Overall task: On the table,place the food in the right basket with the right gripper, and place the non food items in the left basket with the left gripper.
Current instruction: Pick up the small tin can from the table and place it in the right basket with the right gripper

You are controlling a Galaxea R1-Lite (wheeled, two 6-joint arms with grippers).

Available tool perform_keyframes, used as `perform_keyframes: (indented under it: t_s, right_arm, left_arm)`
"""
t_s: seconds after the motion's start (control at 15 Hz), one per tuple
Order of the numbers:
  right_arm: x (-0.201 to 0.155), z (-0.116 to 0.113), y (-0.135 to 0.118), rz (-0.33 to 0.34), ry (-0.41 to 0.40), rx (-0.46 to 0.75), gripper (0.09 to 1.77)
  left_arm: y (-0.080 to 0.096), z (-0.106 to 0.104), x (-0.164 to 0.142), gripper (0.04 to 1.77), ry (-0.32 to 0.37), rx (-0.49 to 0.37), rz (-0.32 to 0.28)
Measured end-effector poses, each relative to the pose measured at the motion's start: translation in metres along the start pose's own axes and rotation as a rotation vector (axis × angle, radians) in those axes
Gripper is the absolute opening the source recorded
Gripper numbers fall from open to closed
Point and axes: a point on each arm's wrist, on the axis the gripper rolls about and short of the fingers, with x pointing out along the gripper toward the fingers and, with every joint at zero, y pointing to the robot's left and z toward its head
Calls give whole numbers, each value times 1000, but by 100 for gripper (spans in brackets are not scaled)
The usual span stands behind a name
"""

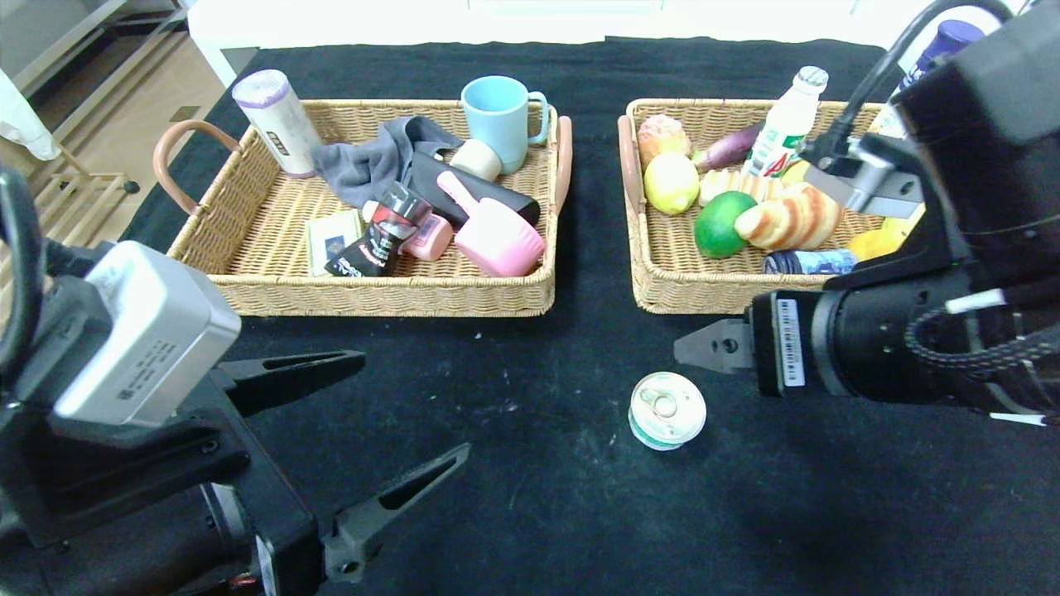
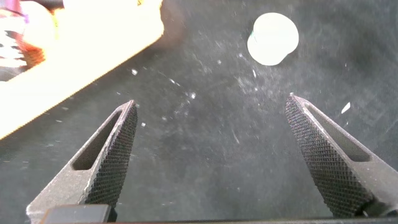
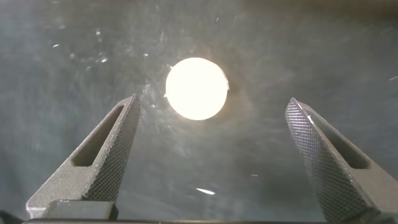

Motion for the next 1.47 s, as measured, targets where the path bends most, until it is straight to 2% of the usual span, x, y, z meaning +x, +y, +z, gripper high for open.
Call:
perform_keyframes:
  t_s: [0.2, 0.47, 1.27, 1.47]
  right_arm:
    - [31, 0, 14, -78, 40, 14, 171]
    - [63, -9, 25, -146, 74, -3, 171]
    - [100, -19, 34, -207, 116, -10, 171]
    - [109, -22, 35, -240, 117, -11, 171]
  left_arm:
    - [2, 5, -9, 172, -31, -2, 5]
    - [4, 8, -14, 172, -50, 5, 10]
    - [11, 15, -21, 172, -87, 0, 55]
    - [11, 16, -24, 172, -98, 7, 58]
